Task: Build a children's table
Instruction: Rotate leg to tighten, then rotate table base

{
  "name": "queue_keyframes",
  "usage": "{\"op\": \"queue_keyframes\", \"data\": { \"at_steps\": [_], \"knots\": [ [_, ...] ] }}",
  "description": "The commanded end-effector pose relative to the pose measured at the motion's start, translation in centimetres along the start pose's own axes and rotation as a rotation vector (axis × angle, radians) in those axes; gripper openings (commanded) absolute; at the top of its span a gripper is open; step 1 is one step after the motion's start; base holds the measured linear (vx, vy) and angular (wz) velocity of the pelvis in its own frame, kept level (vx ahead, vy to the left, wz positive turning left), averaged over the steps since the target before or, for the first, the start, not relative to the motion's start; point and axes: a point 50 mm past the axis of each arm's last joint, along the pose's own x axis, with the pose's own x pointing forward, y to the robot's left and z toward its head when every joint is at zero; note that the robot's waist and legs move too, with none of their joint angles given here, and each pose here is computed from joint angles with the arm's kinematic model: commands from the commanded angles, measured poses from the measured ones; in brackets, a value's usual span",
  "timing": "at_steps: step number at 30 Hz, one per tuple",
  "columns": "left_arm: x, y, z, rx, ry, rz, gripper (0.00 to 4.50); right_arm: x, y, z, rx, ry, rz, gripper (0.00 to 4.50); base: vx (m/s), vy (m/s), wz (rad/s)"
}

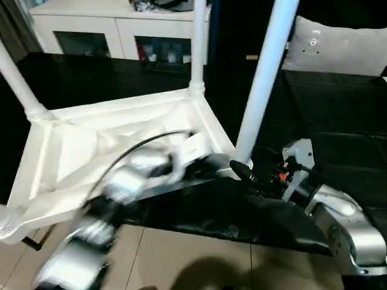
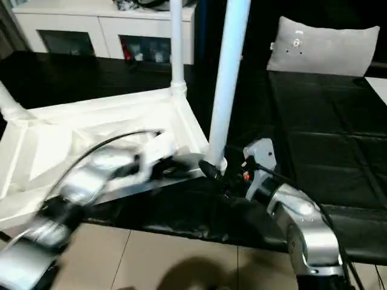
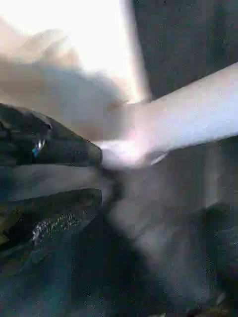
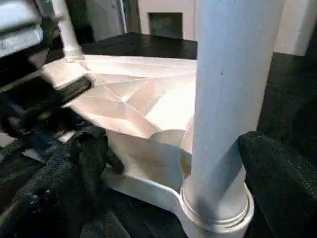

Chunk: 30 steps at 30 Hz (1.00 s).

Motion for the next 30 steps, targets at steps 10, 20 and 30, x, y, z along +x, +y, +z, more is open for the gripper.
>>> {"op": "queue_keyframes", "data": {
  "at_steps": [10,20,30],
  "knots": [
    [-7.5,-2.5,-0.9,0.025,0.191,0.121,0.97,4.8,3.8,1.6,0.01,-0.066,0.209,4.49,0.0,0.0,0.0],
    [-9.3,-3.9,-1.4,0.019,0.301,0.23,0.97,7.4,4.5,1.2,-0.056,-0.033,0.182,4.49,0.0,0.0,0.0],
    [-8.9,-4.8,-2.4,-0.014,0.382,0.199,0.97,12.6,2.9,1.6,-0.014,-0.027,-0.078,4.49,0.0,0.0,0.0]
  ]
}}
